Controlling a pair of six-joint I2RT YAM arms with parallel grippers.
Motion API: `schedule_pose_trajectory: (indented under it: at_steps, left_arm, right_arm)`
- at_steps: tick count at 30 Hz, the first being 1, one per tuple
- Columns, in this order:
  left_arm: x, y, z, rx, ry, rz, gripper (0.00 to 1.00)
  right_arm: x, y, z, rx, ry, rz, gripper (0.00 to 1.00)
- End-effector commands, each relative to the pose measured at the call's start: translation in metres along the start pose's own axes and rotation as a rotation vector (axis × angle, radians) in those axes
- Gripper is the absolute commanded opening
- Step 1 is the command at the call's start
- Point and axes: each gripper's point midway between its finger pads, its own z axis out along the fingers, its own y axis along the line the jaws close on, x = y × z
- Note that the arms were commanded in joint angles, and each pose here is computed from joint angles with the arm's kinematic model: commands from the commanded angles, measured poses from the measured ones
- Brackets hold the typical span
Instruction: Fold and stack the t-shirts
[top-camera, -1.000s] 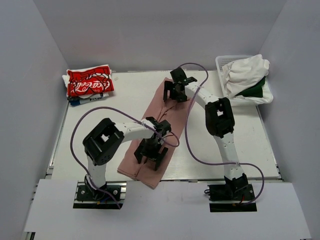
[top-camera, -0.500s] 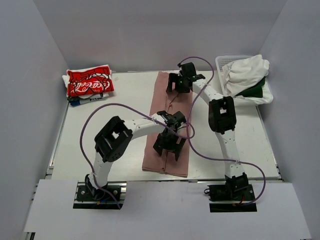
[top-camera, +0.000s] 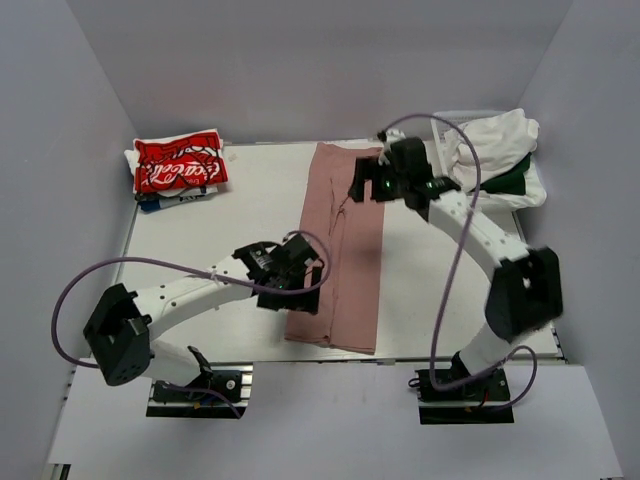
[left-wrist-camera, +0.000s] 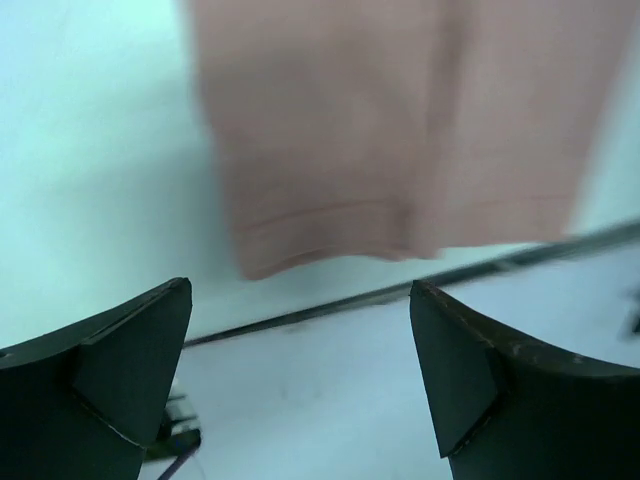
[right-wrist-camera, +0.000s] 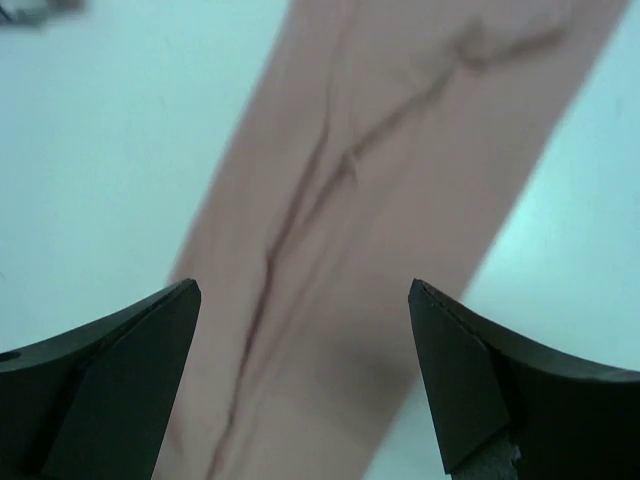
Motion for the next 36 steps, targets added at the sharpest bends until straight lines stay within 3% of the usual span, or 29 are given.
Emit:
schedule_pose_trajectory:
  at_steps: [1, 2, 3, 4, 5, 7, 11, 14, 19, 25, 27, 30, 31, 34, 35, 36]
  left_arm:
    - [0.023, 0.038, 0.022, -0.134, 0.013, -0.168, 1.00]
    - [0.033, 0.047, 0.030, -0.148, 0.038, -0.179, 1.00]
    - [0.035, 0.046, 0.033, -0.138, 0.044, -0.189, 1.00]
    - [0.033, 0.049, 0.038, -0.148, 0.048, -0.201, 1.00]
    - [0.034, 0.048, 0.042, -0.152, 0.052, -0.201, 1.00]
    - [0.033, 0.045, 0.049, -0.133, 0.062, -0.212, 0.96]
    - [0.044, 0.037, 0.066, -0.078, 0.121, -0.176, 0.84]
    - [0.057, 0.039, 0.073, -0.078, 0.169, -0.166, 0.70]
    - [0.077, 0.039, 0.084, -0.038, 0.228, -0.172, 0.61]
    - [0.091, 0.043, 0.084, -0.043, 0.282, -0.177, 0.52]
    - [0.094, 0.045, 0.084, -0.044, 0.283, -0.177, 0.45]
    - [0.096, 0.043, 0.084, -0.018, 0.292, -0.159, 0.34]
    - [0.098, 0.042, 0.085, -0.017, 0.306, -0.161, 0.27]
    - [0.093, 0.041, 0.085, -0.030, 0.305, -0.150, 0.00]
    - [0.093, 0.041, 0.085, -0.030, 0.305, -0.150, 0.00]
    - [0.093, 0.041, 0.085, -0.030, 0.305, -0.150, 0.00]
  right_arm:
    - [0.073, -0.004, -0.029, 0.055, 0.075, 0.021, 0.90]
    - [0.129, -0.013, -0.045, 0.074, 0.167, 0.045, 0.90]
    - [0.145, 0.001, -0.054, 0.046, 0.192, 0.031, 0.90]
    - [0.141, 0.005, -0.076, 0.045, 0.139, 0.021, 0.90]
    - [0.196, -0.007, -0.085, 0.082, 0.264, 0.042, 0.90]
    - [0.215, 0.010, -0.110, 0.028, 0.287, 0.030, 0.90]
    - [0.288, 0.025, -0.134, -0.032, 0.469, 0.085, 0.90]
    - [0.306, 0.046, -0.140, -0.121, 0.525, 0.089, 0.90]
    - [0.328, 0.070, -0.148, -0.200, 0.603, 0.061, 0.90]
    - [0.352, 0.073, -0.148, -0.145, 0.692, 0.049, 0.90]
    - [0.356, 0.070, -0.145, -0.109, 0.686, 0.059, 0.87]
    - [0.358, 0.065, -0.140, -0.064, 0.661, 0.076, 0.72]
    - [0.358, 0.064, -0.140, -0.051, 0.658, 0.085, 0.54]
    - [0.355, 0.059, -0.140, -0.007, 0.652, 0.078, 0.31]
    - [0.353, 0.058, -0.140, 0.003, 0.644, 0.085, 0.08]
    - [0.349, 0.054, -0.139, 0.029, 0.613, 0.077, 0.00]
